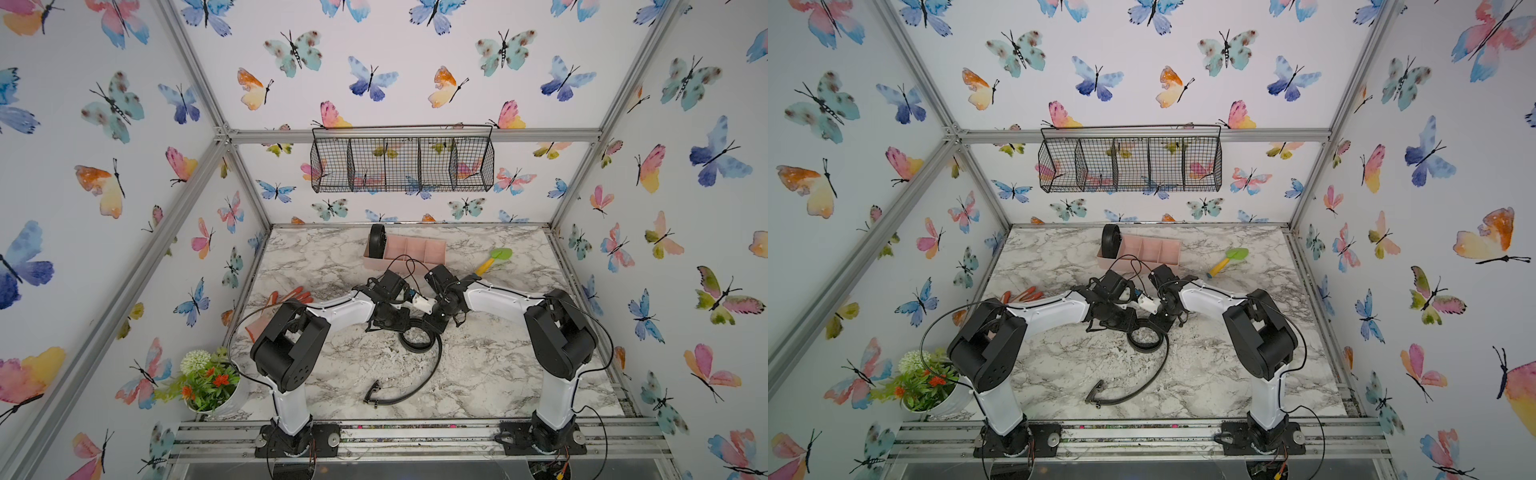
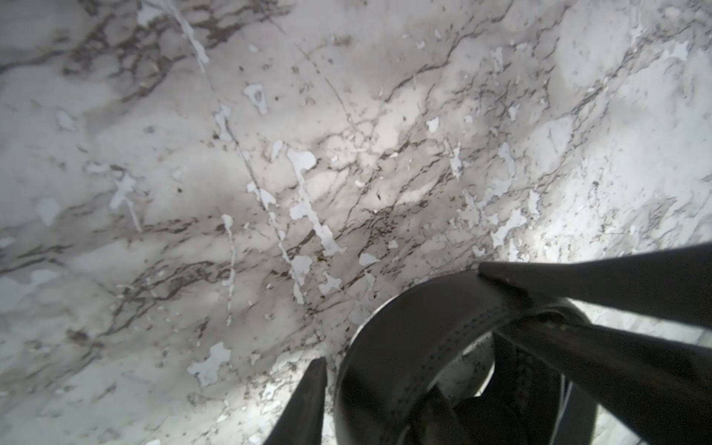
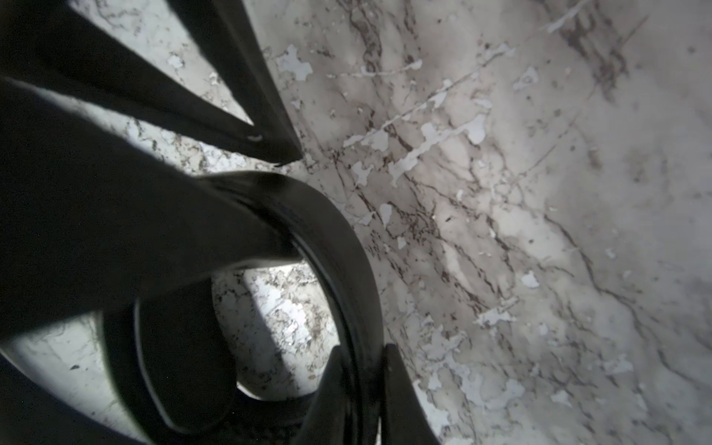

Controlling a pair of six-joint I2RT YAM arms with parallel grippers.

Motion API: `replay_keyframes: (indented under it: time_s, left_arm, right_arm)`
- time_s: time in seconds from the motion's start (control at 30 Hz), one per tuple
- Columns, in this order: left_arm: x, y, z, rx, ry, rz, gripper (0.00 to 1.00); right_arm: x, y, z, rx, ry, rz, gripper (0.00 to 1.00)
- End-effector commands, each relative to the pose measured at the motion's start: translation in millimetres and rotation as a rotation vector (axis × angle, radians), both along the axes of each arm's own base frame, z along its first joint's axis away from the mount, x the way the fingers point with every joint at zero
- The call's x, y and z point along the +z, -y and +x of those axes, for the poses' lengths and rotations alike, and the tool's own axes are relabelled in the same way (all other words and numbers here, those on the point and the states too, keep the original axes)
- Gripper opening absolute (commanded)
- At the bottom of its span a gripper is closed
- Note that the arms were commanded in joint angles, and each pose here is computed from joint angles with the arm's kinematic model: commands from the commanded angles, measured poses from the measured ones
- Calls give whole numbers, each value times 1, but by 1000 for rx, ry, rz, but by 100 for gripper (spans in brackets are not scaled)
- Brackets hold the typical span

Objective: Place the belts into the storage roll
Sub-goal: Roll the belt at the center of the board.

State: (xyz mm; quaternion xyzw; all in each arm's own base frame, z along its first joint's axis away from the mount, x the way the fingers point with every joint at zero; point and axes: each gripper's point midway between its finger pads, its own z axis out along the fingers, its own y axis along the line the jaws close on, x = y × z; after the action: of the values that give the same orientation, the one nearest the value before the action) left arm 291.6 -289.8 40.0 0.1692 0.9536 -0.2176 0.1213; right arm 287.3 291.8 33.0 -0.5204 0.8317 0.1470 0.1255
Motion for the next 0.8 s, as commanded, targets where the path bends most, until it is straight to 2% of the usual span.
replay_keyframes:
  time_s: [0.0, 0.2, 0.33, 0.53, 0.7, 0.77]
  left_arm:
    - [-17, 4, -24, -79, -41, 39, 18]
    - [-16, 2, -26, -56, -33, 53, 16]
    - [-21, -5, -26, -3, -41, 94, 14]
    - [-29, -20, -24, 104, -43, 170, 12]
    - [-28, -29, -22, 189, -59, 216, 12]
    - [-28, -30, -21, 203, -62, 246, 11]
  right_arm:
    - [-2, -5, 8, -82, -22, 21, 4]
    - [7, -3, 24, -295, -30, 75, 22]
    - [0, 3, 27, -392, -55, 49, 35]
    - [-2, 17, 32, -570, -80, 56, 47]
    - [-5, 18, 21, -657, -177, 90, 47]
    - [-1, 16, 17, -688, -233, 150, 45]
